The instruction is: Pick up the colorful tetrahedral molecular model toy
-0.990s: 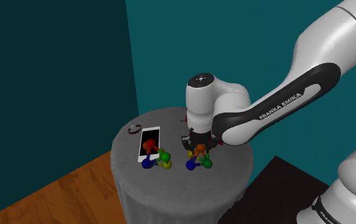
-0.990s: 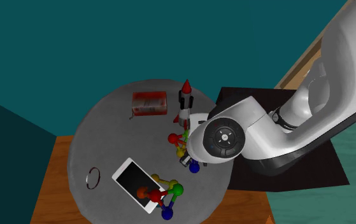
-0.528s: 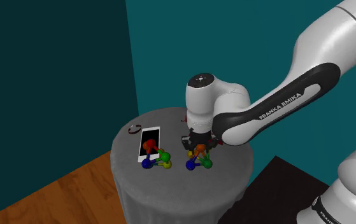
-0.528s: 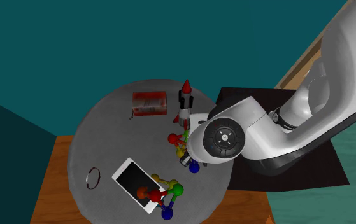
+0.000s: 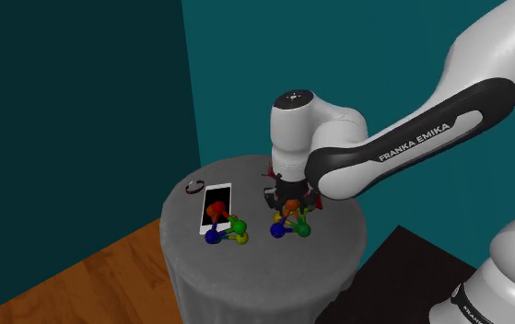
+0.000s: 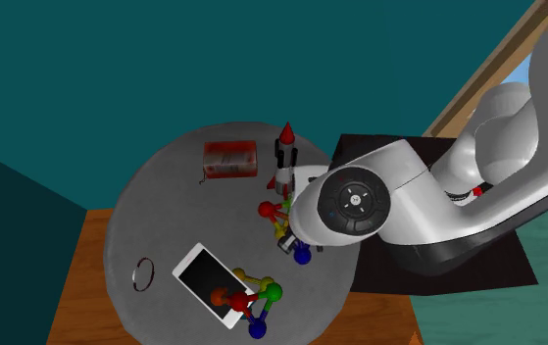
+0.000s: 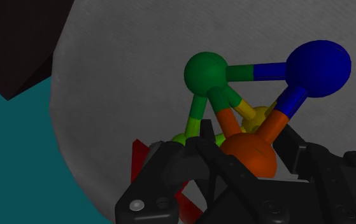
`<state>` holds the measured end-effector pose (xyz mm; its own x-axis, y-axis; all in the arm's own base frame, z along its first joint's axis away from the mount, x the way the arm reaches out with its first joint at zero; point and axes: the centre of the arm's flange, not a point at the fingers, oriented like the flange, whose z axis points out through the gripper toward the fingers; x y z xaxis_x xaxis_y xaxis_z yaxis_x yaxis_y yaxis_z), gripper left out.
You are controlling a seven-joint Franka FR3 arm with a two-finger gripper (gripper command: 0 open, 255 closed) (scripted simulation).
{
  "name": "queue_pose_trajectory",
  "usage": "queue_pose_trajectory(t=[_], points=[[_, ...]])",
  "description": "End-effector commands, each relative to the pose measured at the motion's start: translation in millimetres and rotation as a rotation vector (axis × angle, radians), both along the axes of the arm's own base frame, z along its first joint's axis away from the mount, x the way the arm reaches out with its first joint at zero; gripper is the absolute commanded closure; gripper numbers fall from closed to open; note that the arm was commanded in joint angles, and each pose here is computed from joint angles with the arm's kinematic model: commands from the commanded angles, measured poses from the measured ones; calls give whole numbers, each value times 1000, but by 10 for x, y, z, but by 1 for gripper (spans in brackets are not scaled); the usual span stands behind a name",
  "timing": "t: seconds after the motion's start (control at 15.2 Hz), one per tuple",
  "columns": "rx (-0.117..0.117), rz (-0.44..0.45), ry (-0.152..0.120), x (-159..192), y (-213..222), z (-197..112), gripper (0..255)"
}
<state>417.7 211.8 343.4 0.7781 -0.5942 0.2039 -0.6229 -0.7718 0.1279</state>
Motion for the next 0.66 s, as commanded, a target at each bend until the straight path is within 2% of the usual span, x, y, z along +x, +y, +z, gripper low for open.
queue_pose_trajectory(t=[0.0, 0.46, 0.59], points=[[0, 0, 0, 7, 3, 104, 255], [0, 0, 0, 7, 3, 474, 255], [0, 0, 0, 7, 3, 482, 255]])
